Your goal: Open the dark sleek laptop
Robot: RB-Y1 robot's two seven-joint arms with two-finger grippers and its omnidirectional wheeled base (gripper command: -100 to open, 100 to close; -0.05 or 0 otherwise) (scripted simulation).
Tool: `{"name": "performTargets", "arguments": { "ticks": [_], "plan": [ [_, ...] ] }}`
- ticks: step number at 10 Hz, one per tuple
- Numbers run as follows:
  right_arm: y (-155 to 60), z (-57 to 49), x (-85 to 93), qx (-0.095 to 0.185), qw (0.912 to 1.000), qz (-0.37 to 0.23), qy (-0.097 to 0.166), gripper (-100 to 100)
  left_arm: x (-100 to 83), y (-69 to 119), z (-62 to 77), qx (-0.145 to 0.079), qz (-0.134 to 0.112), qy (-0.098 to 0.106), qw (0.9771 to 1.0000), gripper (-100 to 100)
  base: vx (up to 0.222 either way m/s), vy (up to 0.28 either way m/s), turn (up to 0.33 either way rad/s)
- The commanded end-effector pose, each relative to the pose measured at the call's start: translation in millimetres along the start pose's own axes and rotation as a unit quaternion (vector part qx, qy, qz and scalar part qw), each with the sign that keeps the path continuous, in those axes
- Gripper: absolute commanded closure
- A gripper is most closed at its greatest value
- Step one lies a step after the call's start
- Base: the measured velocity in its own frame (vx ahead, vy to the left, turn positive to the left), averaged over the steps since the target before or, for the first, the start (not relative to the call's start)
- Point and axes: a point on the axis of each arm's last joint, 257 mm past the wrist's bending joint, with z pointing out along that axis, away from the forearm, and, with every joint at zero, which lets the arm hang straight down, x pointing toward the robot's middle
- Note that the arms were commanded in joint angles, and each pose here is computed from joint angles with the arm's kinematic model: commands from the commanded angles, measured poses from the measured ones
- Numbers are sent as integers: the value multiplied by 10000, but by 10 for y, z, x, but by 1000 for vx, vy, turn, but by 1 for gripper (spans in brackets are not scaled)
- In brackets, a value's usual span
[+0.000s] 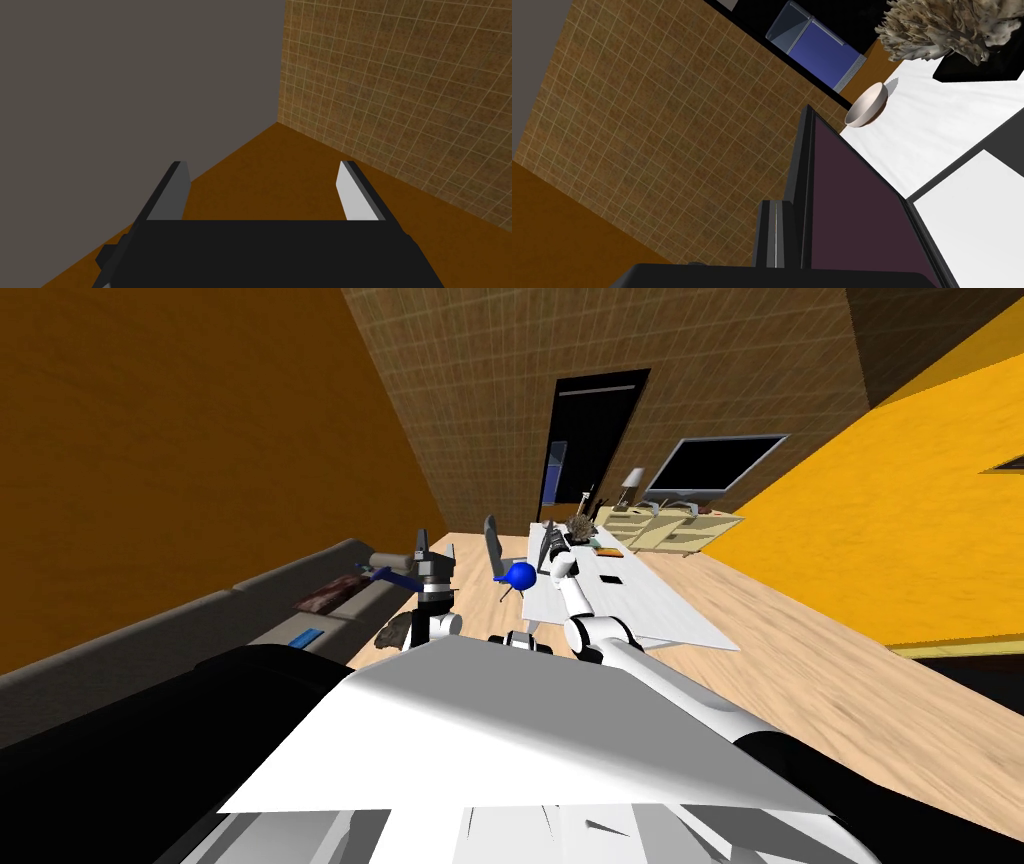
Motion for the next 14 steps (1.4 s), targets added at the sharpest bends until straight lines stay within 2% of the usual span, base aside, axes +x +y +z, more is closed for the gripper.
{"name": "performTargets", "arguments": {
  "ticks": [1, 3, 4, 6, 7, 9, 10, 11, 13, 14],
  "plan": [
    [35, 52, -10, 61, 9998, 98, -170, 100, 0, 0, 0, 0, 0, 0, 10000, 0, -13, 83, -116],
    [19, 52, -7, 96, 9998, -72, -164, 100, 0, 0, 0, 0, 0, 0, 10000, 0, -15, 30, 13],
    [97, 93, -14, 55, 9995, 89, -293, 100, 0, 0, 0, 0, 0, 0, 10000, 0, -3, 64, -148],
    [73, 92, -38, 122, 9993, -62, -359, 100, 0, 0, 0, 0, 0, 0, 10000, 0, -26, 70, -73],
    [138, 121, -76, 65, 9986, 148, -502, 100, 0, 0, 0, 0, 0, 0, 10000, 0, -29, 97, -146],
    [146, 120, -94, 104, 9982, -15, -591, 100, 0, 0, 0, 0, 0, 0, 10000, 0, -25, 67, -60],
    [241, 144, -117, 10, 9971, 197, -731, 100, 0, 0, 0, 0, 0, 0, 10000, 0, -24, 79, -151],
    [172, 131, -208, 75, 9963, 210, -831, 100, 0, 0, 0, 0, 0, 0, 10000, 0, -27, 92, -122],
    [237, 134, -173, 48, 9963, -10, -856, 100, 0, 0, 0, 0, 0, 0, 10000, 0, -10, 28, 13],
    [340, 141, -235, -51, 9941, 123, -1073, 100, 0, 0, 0, 0, 0, 0, 10000, 0, -31, 54, -174]
  ]
}}
